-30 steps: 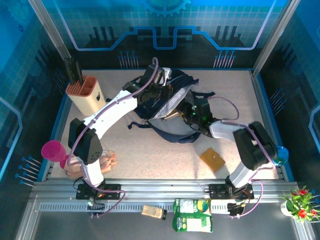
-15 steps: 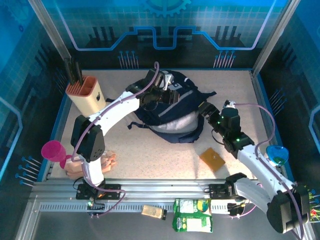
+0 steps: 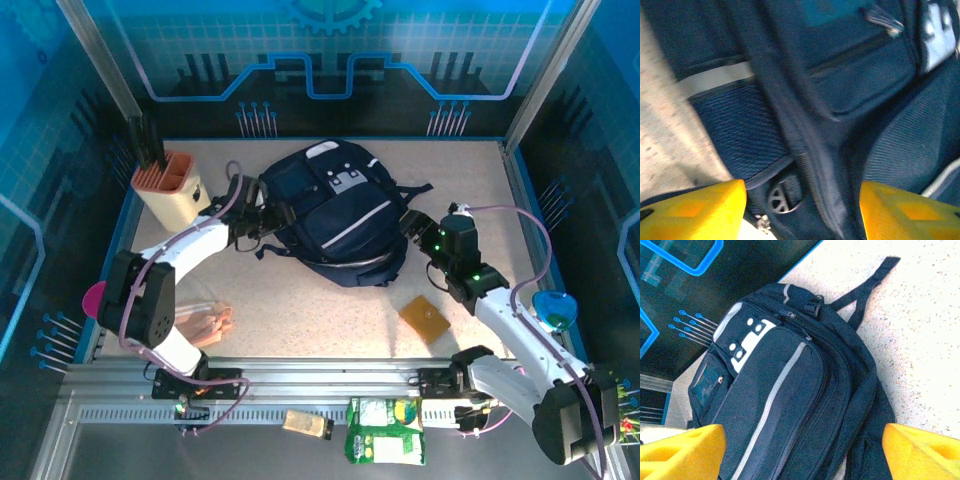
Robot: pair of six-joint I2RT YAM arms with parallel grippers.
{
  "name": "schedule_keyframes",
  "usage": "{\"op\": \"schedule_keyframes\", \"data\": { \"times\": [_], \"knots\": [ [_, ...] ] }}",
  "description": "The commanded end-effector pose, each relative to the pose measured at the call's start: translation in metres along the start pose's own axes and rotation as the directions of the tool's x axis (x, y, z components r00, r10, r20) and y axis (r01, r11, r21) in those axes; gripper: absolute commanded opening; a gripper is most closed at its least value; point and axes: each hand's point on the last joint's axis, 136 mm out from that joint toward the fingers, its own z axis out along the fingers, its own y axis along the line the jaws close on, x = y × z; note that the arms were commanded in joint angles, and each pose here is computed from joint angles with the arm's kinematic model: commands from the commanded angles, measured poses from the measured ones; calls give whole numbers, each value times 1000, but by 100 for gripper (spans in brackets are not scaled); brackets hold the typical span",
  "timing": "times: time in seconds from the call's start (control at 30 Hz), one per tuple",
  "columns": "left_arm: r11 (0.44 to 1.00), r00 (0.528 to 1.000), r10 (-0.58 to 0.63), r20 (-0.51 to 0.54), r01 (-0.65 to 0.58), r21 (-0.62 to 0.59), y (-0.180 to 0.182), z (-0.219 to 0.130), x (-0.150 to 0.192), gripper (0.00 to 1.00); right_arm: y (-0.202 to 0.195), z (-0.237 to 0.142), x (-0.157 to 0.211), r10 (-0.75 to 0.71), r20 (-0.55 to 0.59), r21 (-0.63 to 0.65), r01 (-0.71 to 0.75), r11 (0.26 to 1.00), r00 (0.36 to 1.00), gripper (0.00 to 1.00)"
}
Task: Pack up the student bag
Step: Close the student bag at the top-center of the table, then rotate the student bag at the top-center of the table.
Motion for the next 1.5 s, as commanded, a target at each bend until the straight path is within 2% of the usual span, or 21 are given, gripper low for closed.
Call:
{"op": "schedule_keyframes", "data": {
  "times": [0.0,0.23,0.37,0.53,0.67,0.83,1.03,1.17,1.27,1.4,1.47],
  "knots": [
    [990,989,-142,51,141,25,16,-2,-8,60,4,2,-4,4,-3,-12,-4,1000,1000,83],
    [972,972,-233,34,234,-1,39,20,-4,57,3,9,5,17,-48,-13,-18,1000,999,83],
    [969,970,-245,9,244,31,35,37,-7,57,1,13,14,33,-80,-14,-34,999,996,83],
    [963,964,-263,-31,265,57,29,57,-11,52,-9,20,34,53,-151,11,-52,999,987,82],
    [960,963,-268,-31,269,72,26,61,-14,45,-25,22,50,47,-203,64,-35,997,978,82],
    [963,966,-259,-26,260,75,25,59,-15,24,-51,23,73,40,-285,156,6,988,958,82],
    [970,973,-231,-7,231,78,20,47,-19,7,-62,30,97,66,-363,189,4,982,929,80],
    [973,977,-212,6,210,95,13,34,-22,2,-53,42,106,76,-403,156,-13,988,912,71],
    [973,979,-203,13,200,112,7,25,-23,0,-41,56,106,60,-422,115,-12,993,905,58],
    [972,980,-199,14,196,133,1,15,-22,0,-20,79,91,-3,-407,61,31,998,913,44],
    [970,979,-201,8,198,143,-2,11,-19,0,-12,91,80,-42,-383,44,64,997,923,41]
  ]
}}
